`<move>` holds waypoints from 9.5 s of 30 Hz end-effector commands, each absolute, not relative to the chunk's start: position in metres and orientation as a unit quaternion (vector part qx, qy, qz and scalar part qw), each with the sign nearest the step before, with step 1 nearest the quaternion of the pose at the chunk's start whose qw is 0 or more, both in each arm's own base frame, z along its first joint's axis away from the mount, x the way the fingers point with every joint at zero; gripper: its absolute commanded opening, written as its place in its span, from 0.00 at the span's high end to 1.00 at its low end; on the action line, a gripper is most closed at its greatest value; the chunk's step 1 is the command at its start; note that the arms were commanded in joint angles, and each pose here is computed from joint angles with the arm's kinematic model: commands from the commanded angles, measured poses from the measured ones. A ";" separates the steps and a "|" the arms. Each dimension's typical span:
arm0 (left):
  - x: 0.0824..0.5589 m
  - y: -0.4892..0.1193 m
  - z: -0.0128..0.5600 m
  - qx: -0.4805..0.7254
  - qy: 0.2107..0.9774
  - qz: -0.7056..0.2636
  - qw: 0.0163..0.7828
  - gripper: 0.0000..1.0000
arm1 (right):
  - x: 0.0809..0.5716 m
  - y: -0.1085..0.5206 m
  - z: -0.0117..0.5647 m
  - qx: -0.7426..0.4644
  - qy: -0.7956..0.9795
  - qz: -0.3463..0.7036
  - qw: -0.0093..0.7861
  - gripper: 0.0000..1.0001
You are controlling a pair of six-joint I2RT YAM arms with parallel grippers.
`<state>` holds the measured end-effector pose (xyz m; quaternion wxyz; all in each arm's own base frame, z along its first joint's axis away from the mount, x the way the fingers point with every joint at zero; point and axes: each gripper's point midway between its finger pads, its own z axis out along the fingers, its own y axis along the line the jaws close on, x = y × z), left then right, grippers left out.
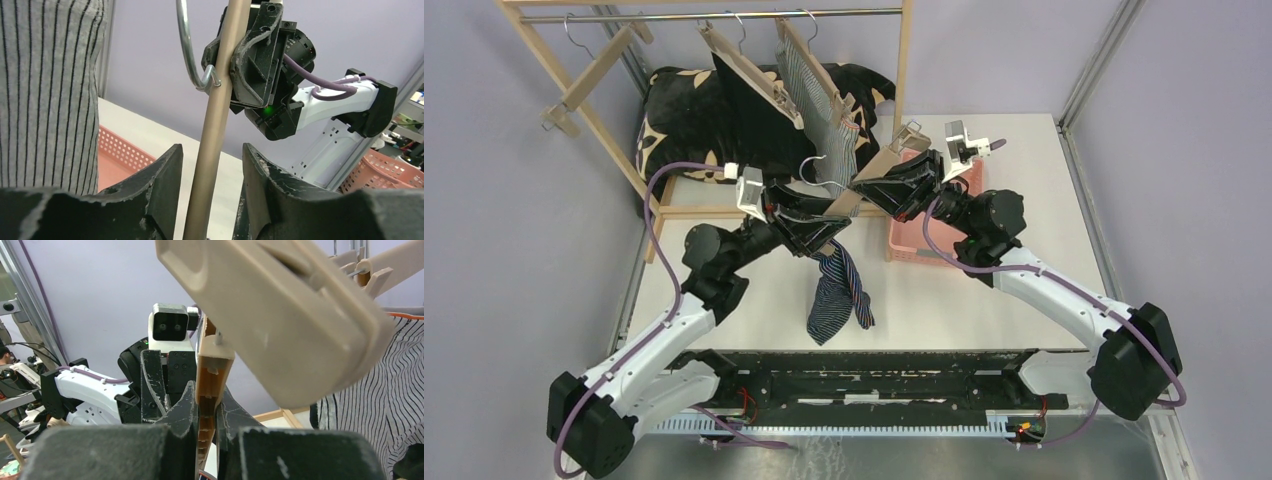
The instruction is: Remove the underwear clipped to the hanger
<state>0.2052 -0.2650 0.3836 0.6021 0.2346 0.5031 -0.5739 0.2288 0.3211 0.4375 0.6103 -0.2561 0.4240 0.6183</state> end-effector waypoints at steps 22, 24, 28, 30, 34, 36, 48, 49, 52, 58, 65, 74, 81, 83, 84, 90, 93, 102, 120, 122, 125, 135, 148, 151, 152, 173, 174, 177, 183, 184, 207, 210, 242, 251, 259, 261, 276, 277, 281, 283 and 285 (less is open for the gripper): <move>0.203 -0.236 0.370 0.225 0.541 -0.489 0.646 0.38 | 0.199 0.290 0.487 -0.252 0.352 0.601 0.671 0.99; 0.202 -0.240 0.369 0.230 0.541 -0.497 0.638 0.38 | 0.201 0.290 0.488 -0.252 0.350 0.597 0.676 0.99; 0.201 -0.245 0.368 0.236 0.539 -0.511 0.627 0.38 | 0.205 0.291 0.491 -0.251 0.347 0.591 0.684 0.99; 0.199 -0.247 0.368 0.239 0.536 -0.515 0.624 0.40 | 0.205 0.291 0.494 -0.251 0.346 0.590 0.685 0.99; 0.197 -0.247 0.371 0.245 0.530 -0.516 0.627 0.70 | 0.207 0.292 0.492 -0.252 0.351 0.589 0.683 0.99; 0.197 -0.246 0.372 0.244 0.530 -0.515 0.628 0.97 | 0.209 0.294 0.488 -0.253 0.357 0.587 0.681 0.99; 0.191 -0.238 0.411 0.261 0.495 -0.492 0.668 0.26 | 0.209 0.296 0.481 -0.260 0.368 0.585 0.674 0.99; 0.193 -0.237 0.414 0.257 0.493 -0.488 0.673 0.25 | 0.208 0.296 0.481 -0.261 0.368 0.587 0.673 0.99; 0.195 -0.237 0.421 0.259 0.489 -0.486 0.677 0.28 | 0.208 0.298 0.480 -0.262 0.370 0.590 0.668 0.99; 0.196 -0.250 0.413 0.276 0.499 -0.505 0.648 0.32 | 0.208 0.300 0.481 -0.263 0.368 0.592 0.667 0.99; 0.200 -0.259 0.406 0.279 0.501 -0.522 0.631 0.42 | 0.209 0.305 0.483 -0.265 0.363 0.601 0.661 0.99; 0.194 -0.261 0.405 0.282 0.493 -0.539 0.622 0.97 | 0.212 0.307 0.482 -0.261 0.369 0.598 0.662 0.99; 0.195 -0.238 0.424 0.249 0.533 -0.489 0.644 0.97 | 0.215 0.304 0.475 -0.262 0.387 0.576 0.671 0.78; 0.198 -0.224 0.430 0.228 0.559 -0.459 0.652 0.97 | 0.218 0.304 0.467 -0.265 0.405 0.565 0.668 0.45; 0.200 -0.217 0.426 0.216 0.585 -0.441 0.646 0.97 | 0.218 0.303 0.464 -0.266 0.413 0.559 0.668 0.27; 0.200 -0.154 0.429 0.114 0.675 -0.324 0.654 0.97 | 0.244 0.293 0.401 -0.261 0.545 0.462 0.649 0.00; 0.198 -0.107 0.423 0.049 0.724 -0.231 0.649 0.97 | 0.256 0.276 0.343 -0.239 0.634 0.392 0.622 0.00; 0.170 -0.019 0.408 -0.047 0.779 -0.065 0.622 0.97 | 0.242 0.267 0.195 -0.271 0.782 0.264 0.496 0.00; 0.174 0.003 0.407 -0.013 0.817 0.054 0.574 0.97 | 0.223 0.344 0.088 -0.374 0.806 0.215 0.406 0.00; 0.176 0.001 0.418 -0.011 0.810 0.050 0.584 0.97 | 0.227 0.351 0.073 -0.378 0.811 0.208 0.394 0.00; 0.177 0.001 0.430 -0.010 0.804 0.051 0.592 0.97 | 0.229 0.360 0.044 -0.378 0.821 0.208 0.374 0.00; 0.228 -0.048 0.402 0.052 0.831 0.077 0.548 0.97 | 0.229 0.364 -0.004 -0.374 0.856 0.175 0.312 0.58; 0.306 -0.037 0.377 0.043 0.828 0.003 0.560 0.97 | 0.233 0.331 0.120 -0.346 0.821 0.181 0.417 1.00; 0.315 -0.031 0.383 0.053 0.827 0.004 0.560 0.97 | 0.239 0.304 0.161 -0.319 0.810 0.156 0.468 1.00; 0.319 -0.028 0.387 0.055 0.826 0.005 0.561 0.97 | 0.241 0.295 0.177 -0.307 0.804 0.146 0.487 1.00; 0.372 0.002 0.464 0.088 0.782 -0.092 0.610 0.97 | 0.347 0.148 0.279 -0.068 0.779 -0.044 0.622 1.00; 0.372 0.000 0.464 0.091 0.781 -0.095 0.611 0.97 | 0.353 0.146 0.274 -0.066 0.781 -0.050 0.619 0.99; 0.369 0.004 0.466 0.084 0.777 -0.081 0.619 0.97 | 0.372 0.141 0.252 -0.061 0.793 -0.065 0.603 0.99; 0.362 0.017 0.474 0.066 0.770 -0.044 0.633 0.97 | 0.400 0.142 0.212 -0.055 0.814 -0.064 0.574 0.99; 0.361 0.020 0.479 0.062 0.767 -0.035 0.638 0.97 | 0.406 0.139 0.204 -0.052 0.819 -0.067 0.568 0.99; 0.411 0.057 0.498 0.017 0.747 -0.012 0.665 0.97 | 0.431 0.136 0.137 -0.066 0.859 -0.046 0.506 0.99; 0.415 0.060 0.498 0.013 0.743 -0.011 0.669 0.97 | 0.433 0.134 0.129 -0.065 0.862 -0.049 0.501 0.99; 0.310 0.070 0.578 -0.055 0.641 0.076 0.762 0.47 | 0.437 0.107 0.186 -0.029 0.837 -0.074 0.541 0.38; 0.307 0.045 0.583 -0.016 0.636 0.022 0.771 0.35 | 0.420 0.105 0.220 -0.036 0.815 -0.048 0.576 0.25; 0.331 0.000 0.575 0.058 0.627 -0.104 0.770 0.37 | 0.401 0.106 0.242 -0.030 0.803 -0.015 0.596 0.24; 0.338 -0.003 0.575 0.063 0.627 -0.118 0.768 0.38 | 0.396 0.106 0.248 -0.030 0.800 -0.008 0.600 0.25; 0.365 -0.085 0.563 0.115 0.683 -0.113 0.713 0.37 | 0.382 0.104 0.260 -0.033 0.794 0.003 0.607 0.27; 0.368 -0.085 0.558 0.113 0.688 -0.106 0.708 0.37 | 0.381 0.102 0.261 -0.033 0.793 0.000 0.608 0.27; 0.375 -0.087 0.547 0.111 0.699 -0.087 0.701 0.38 | 0.379 0.099 0.264 -0.031 0.789 -0.006 0.613 0.27; 0.377 -0.088 0.546 0.111 0.700 -0.081 0.701 0.38 | 0.379 0.099 0.264 -0.032 0.790 -0.005 0.613 0.27; 0.379 -0.089 0.545 0.111 0.701 -0.077 0.700 0.38 | 0.380 0.100 0.261 -0.032 0.791 -0.005 0.610 0.27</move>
